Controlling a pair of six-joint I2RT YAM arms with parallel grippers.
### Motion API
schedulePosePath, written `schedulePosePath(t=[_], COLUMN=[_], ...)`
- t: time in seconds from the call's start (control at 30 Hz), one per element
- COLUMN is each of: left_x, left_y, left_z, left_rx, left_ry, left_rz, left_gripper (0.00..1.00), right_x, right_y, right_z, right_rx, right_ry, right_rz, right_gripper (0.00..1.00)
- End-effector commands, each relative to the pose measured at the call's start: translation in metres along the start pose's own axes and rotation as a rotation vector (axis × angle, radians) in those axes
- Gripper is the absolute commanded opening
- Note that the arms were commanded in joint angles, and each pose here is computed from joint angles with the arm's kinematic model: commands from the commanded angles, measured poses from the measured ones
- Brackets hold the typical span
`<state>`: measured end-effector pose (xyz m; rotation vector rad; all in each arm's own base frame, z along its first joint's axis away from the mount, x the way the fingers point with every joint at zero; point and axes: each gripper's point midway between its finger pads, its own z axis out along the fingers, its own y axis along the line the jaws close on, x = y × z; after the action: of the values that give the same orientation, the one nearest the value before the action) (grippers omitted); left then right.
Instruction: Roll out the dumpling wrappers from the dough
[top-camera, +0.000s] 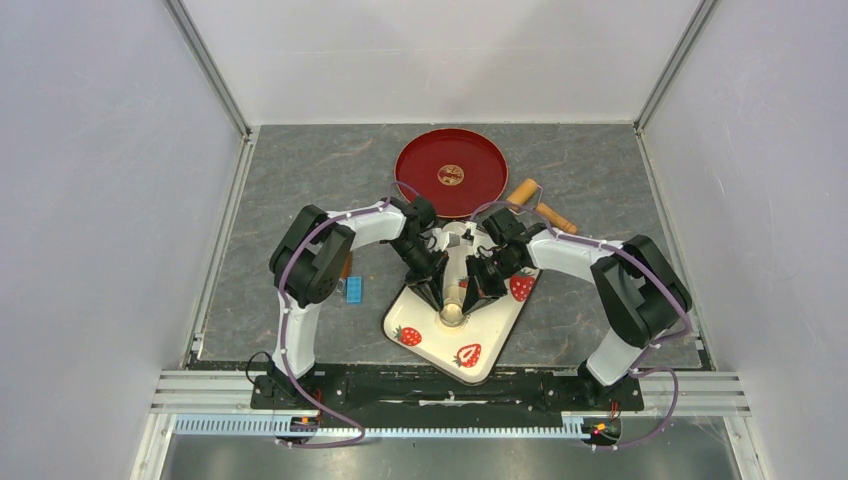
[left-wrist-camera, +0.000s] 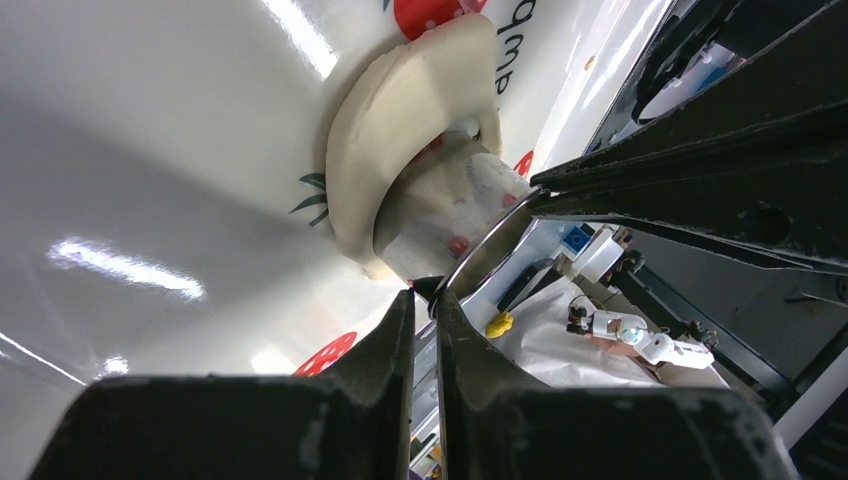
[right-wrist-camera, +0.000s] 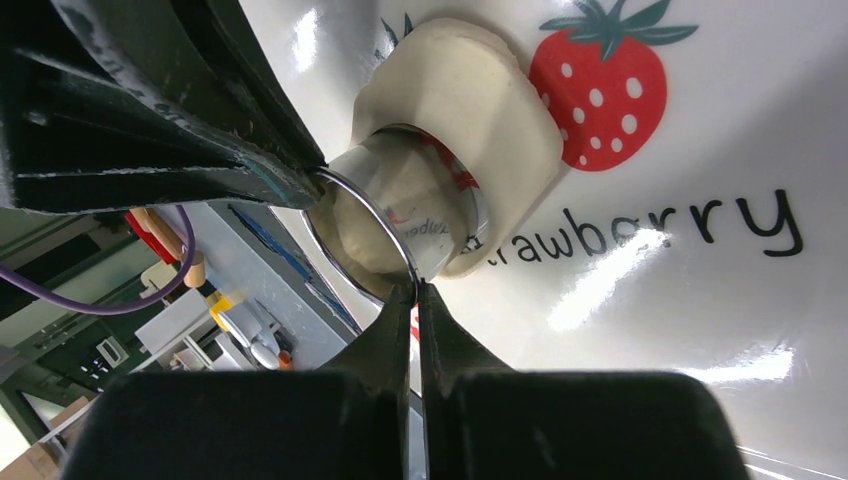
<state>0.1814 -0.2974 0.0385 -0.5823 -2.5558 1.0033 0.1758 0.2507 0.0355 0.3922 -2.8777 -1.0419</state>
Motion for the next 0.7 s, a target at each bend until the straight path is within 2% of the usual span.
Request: schedulePosePath(t=[0.0,0.3,0.67], left_x=[0.005,0.008,0.013], left_y=[0.033,0.042,0.051], left_z=[0.012,0.015,0.019], left_rx=[-0.115,-0.144,-0.185], left_ry=[0.046,0.069,0.104], left_rz=[0.056,0.044,0.039], left_gripper=[0.15,0.12,0.11], right_x=[0.047,0.066,0.086], right_y=[-0.05,-0.081,-0.101], right_z=[0.011,0.011,0.013], right_rx=[0.189,0.311,0.369], right_ry=[0.158,0.232,0.28], right_rz=[0.06,0.066,0.072], right_gripper=[0.0,0.0,0.0])
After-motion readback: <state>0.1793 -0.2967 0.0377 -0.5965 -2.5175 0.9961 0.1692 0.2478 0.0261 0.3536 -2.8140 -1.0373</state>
